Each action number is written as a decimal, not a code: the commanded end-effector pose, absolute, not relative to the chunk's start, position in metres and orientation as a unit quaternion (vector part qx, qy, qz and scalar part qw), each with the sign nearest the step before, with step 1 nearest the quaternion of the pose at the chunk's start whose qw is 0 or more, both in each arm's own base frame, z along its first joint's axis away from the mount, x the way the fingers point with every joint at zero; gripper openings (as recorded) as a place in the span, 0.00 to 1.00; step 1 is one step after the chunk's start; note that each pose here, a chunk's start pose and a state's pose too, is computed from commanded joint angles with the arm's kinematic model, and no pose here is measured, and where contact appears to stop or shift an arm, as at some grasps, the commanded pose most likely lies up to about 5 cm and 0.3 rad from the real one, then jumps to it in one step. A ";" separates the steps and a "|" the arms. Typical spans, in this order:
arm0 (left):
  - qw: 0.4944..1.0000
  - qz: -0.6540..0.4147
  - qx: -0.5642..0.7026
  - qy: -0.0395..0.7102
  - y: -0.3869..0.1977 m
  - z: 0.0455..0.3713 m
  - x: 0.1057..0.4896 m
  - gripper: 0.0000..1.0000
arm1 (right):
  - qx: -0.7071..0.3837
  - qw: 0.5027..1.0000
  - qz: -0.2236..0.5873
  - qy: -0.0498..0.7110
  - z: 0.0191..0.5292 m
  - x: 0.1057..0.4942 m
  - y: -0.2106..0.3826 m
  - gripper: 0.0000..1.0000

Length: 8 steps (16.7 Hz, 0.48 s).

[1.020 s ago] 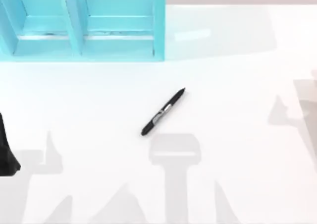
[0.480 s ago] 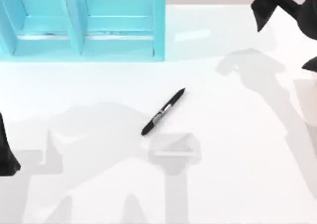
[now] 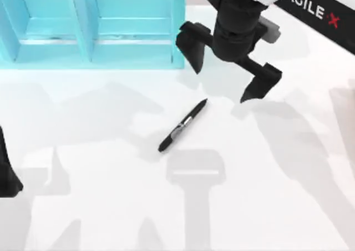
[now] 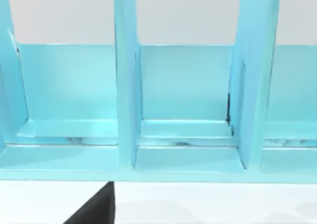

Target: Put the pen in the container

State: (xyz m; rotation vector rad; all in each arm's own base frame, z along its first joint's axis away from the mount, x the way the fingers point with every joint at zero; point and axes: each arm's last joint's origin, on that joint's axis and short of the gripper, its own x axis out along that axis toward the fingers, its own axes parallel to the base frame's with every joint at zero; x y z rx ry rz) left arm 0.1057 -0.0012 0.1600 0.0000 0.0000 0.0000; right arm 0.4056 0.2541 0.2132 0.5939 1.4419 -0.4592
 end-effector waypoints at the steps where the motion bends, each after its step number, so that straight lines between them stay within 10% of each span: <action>1: 1.000 0.000 0.000 0.000 -0.001 0.160 0.106 1.00 | 0.263 0.685 -0.205 0.648 0.205 0.407 0.267 1.00; 8: 1.000 0.000 0.000 0.000 -0.001 0.160 0.106 1.00 | 0.258 0.679 -0.199 0.657 0.186 0.404 0.302 1.00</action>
